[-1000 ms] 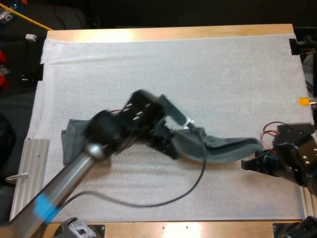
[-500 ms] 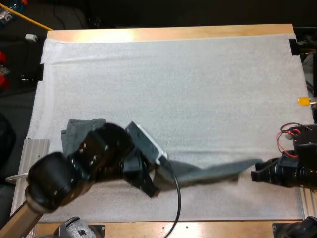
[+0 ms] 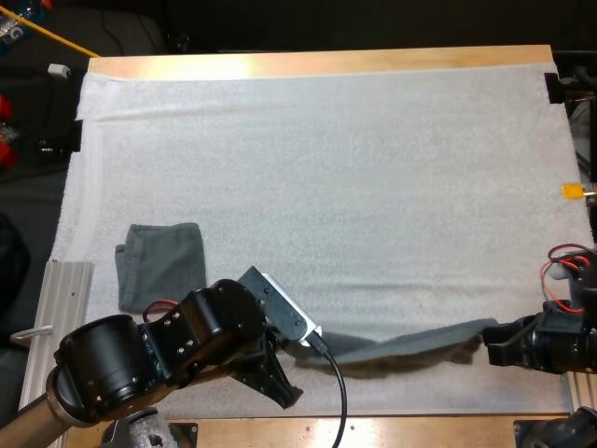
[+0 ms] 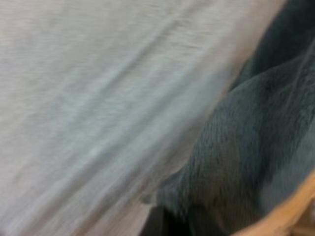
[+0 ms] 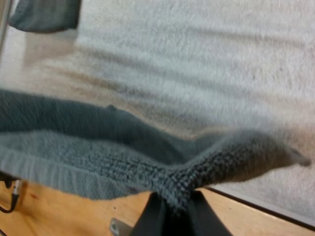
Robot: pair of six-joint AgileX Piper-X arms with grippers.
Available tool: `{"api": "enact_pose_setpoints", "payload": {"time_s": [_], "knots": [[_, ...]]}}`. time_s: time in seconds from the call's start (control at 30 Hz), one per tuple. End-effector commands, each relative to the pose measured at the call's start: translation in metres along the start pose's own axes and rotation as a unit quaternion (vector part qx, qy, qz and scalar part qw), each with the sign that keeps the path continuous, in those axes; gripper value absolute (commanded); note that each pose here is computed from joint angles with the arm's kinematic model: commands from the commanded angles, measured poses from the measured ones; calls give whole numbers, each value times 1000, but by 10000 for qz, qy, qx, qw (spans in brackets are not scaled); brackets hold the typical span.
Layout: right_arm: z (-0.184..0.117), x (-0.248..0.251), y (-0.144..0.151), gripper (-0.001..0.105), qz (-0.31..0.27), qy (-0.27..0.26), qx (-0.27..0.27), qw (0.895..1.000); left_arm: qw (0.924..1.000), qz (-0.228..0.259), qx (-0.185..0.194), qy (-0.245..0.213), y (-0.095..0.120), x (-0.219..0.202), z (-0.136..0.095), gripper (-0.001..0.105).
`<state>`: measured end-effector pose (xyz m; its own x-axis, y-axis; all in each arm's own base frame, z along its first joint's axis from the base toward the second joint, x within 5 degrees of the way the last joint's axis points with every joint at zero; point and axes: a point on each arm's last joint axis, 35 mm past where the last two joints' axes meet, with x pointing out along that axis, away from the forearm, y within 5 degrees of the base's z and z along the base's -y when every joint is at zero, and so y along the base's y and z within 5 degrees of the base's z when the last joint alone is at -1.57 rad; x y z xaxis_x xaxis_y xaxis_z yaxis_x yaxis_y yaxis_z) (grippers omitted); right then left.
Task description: Pick towel from pile, fold and stack
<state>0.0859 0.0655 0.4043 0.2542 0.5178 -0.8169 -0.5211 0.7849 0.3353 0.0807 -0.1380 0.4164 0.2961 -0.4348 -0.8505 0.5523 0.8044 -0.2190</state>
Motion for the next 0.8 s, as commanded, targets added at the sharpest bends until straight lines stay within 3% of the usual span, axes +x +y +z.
{"api": "enact_pose_setpoints", "payload": {"time_s": [0.0,0.17,0.33,0.5,0.77], "knots": [[-1,6,-2,0,42,138,7,9999,9998,214,-34,-13,0,5,0,0],[11,47,-16,0,-347,238,46,9991,9981,610,46,104,8,44,3,0],[34,88,-30,0,-814,9,51,9967,9953,905,-348,25,40,87,17,0],[66,137,-44,0,-1214,-93,77,9925,9952,403,-858,-257,82,124,42,0],[92,195,-63,0,-1703,-170,122,9852,9889,84,-1394,-503,136,163,69,0]]}}
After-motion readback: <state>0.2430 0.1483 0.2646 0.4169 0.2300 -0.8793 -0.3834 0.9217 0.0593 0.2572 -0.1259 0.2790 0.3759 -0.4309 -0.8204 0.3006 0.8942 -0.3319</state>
